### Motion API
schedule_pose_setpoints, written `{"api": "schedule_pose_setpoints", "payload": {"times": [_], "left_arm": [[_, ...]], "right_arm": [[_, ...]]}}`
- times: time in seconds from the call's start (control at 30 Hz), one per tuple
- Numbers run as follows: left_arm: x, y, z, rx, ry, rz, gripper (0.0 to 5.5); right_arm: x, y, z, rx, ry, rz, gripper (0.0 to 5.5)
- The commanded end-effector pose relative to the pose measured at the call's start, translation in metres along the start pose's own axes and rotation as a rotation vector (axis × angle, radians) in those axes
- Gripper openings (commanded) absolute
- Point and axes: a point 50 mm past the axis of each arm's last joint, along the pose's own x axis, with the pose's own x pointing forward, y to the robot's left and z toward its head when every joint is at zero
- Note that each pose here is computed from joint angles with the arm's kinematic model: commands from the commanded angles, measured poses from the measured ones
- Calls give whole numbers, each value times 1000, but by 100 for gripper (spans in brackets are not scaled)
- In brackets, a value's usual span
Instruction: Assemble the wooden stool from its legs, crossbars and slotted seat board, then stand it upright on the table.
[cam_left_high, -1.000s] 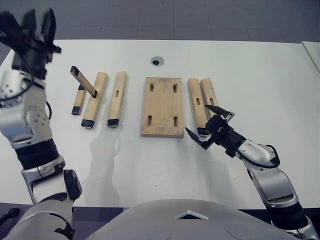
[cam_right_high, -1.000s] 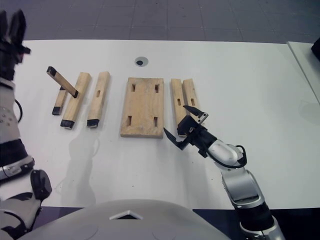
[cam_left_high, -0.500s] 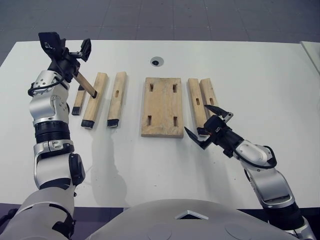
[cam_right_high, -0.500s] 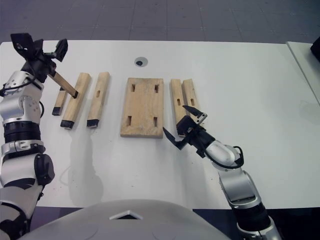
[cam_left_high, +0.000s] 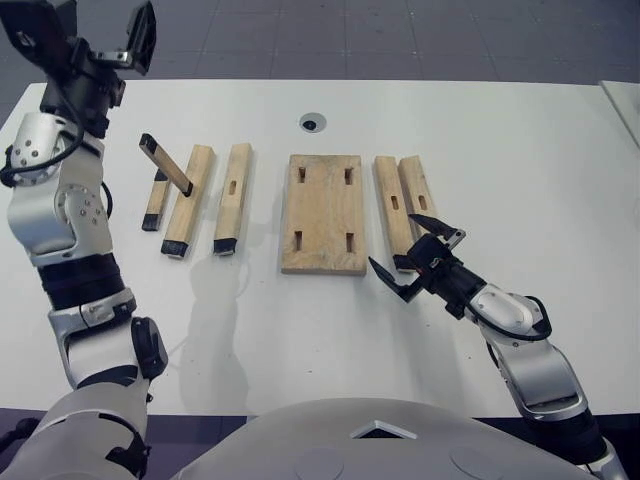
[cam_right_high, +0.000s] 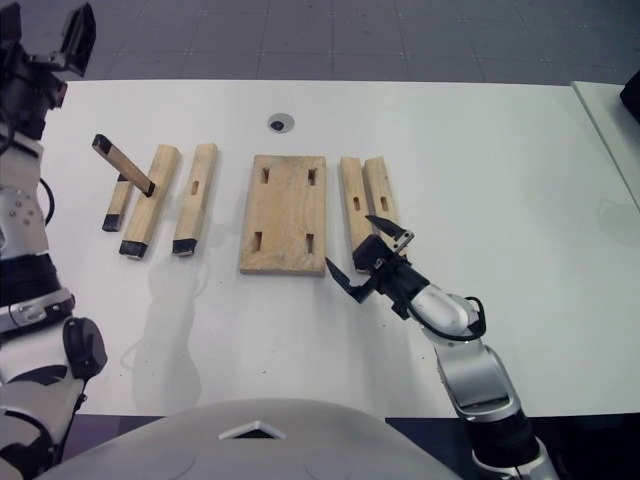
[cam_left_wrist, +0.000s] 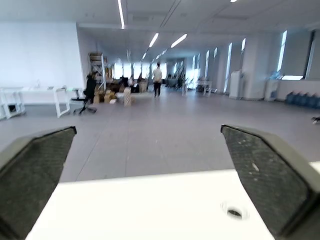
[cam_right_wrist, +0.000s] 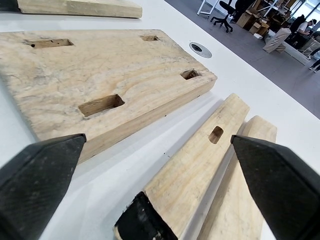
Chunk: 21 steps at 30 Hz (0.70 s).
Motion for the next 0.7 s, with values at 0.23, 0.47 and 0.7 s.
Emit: {"api": "schedule_pose_setpoints", "payload": {"times": [0.23,0.47,0.7], "left_arm": [[-100,-5,-81,-94,324,-13,497],[-119,2,-125,-39,496,28,539],[-121,2,-141,-43,558,36,426]], "right_arm": [[-7,5,-8,14,37,-13,540],[-5,3,-9,4,40,-8,540],[-4,1,-9,-3,41,-2,540]]}}
